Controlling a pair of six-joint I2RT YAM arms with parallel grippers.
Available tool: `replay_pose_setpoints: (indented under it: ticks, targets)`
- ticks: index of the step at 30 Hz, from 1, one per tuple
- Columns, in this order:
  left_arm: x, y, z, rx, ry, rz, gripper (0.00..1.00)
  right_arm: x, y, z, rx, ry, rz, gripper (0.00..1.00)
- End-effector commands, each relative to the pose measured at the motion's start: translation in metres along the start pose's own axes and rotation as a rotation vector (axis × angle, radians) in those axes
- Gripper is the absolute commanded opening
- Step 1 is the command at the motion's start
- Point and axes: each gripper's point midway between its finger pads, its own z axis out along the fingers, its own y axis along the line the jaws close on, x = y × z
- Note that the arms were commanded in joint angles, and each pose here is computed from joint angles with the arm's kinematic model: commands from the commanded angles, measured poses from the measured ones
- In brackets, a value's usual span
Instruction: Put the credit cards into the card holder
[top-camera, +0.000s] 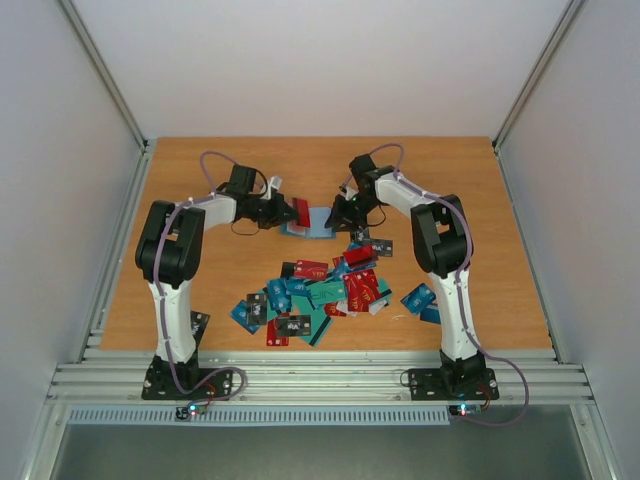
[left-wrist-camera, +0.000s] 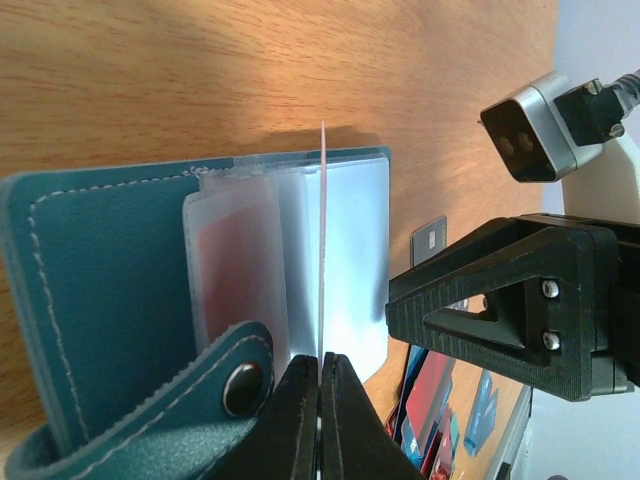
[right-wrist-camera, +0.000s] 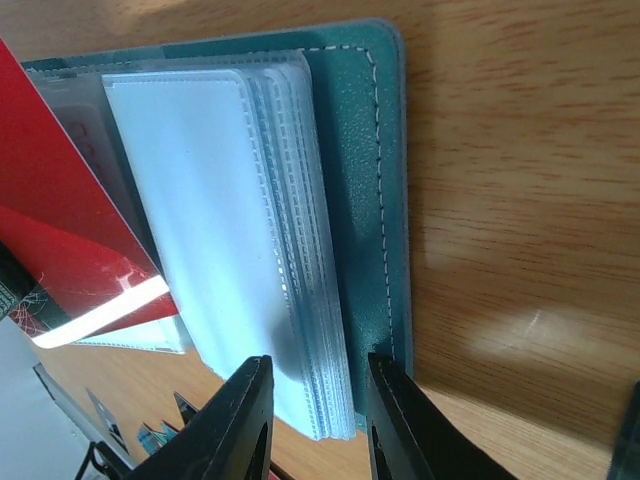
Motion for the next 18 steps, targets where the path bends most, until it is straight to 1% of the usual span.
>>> replay_pose_setpoints:
  ticks: [1,18]
  targets:
    - [-0.003,-0.008,-0.001,0.047,-0.014,-0.007,0.0,0.016,-0.016,0.015,0.046,0.047,0.02,0.28]
    - [0.015,0.008,0.003,0.021,0.035,-0.105,0.0,0.015,-0.014,0.015,0.03,0.047,0.021,0.27]
